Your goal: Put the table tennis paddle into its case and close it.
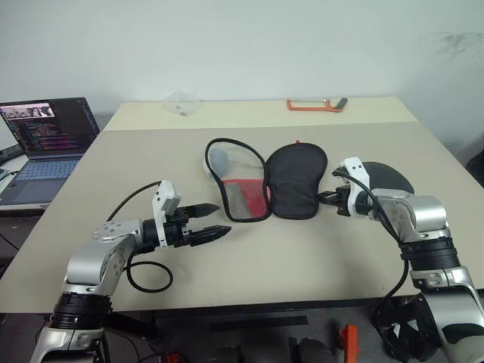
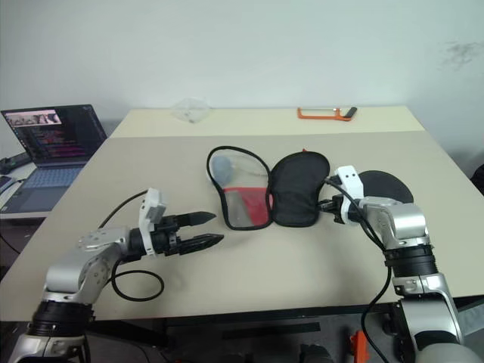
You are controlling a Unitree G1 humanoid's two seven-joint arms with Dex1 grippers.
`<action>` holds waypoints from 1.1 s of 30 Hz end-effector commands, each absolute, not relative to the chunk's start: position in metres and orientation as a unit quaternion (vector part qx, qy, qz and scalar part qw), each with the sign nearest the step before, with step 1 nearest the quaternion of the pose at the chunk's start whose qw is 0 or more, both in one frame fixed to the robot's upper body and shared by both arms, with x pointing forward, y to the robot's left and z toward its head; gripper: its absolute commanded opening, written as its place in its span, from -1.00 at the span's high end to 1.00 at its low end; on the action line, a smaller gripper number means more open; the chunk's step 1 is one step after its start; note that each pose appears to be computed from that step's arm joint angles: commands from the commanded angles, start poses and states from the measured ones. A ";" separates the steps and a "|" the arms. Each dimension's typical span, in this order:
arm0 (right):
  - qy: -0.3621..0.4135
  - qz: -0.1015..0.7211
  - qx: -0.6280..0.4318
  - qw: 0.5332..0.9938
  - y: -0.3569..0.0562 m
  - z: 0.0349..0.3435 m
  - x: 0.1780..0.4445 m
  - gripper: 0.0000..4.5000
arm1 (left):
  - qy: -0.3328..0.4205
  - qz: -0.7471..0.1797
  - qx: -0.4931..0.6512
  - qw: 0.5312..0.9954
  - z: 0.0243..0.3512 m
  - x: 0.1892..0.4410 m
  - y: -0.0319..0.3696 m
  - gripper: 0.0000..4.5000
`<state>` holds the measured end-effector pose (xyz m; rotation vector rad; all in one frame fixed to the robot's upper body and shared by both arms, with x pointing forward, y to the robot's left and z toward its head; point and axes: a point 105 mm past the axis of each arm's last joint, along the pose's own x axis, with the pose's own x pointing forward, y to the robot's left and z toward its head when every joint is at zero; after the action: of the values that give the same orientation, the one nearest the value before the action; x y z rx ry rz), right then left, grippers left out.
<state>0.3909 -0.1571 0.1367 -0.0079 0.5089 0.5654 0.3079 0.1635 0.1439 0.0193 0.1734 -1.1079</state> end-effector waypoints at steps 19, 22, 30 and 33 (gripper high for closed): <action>0.196 0.249 -0.036 0.948 -0.178 0.155 0.404 0.46 | 0.055 -0.548 0.023 0.834 0.157 0.304 0.151 -0.86; 0.162 0.238 -0.058 0.956 -0.183 0.166 0.402 -0.03 | 0.046 -0.552 0.024 0.832 0.162 0.305 0.149 -0.86; 0.118 0.225 -0.109 0.961 -0.209 0.172 0.364 -0.99 | 0.021 -0.583 0.063 0.810 0.172 0.298 0.126 -0.86; 0.117 0.168 -0.090 0.975 -0.242 0.174 0.354 -0.99 | 0.009 -0.592 0.079 0.802 0.179 0.301 0.114 -0.86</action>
<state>0.3573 -0.2245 0.1477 -0.1714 0.3179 0.4068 0.3026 0.1228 0.1640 0.1085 0.0830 -1.2399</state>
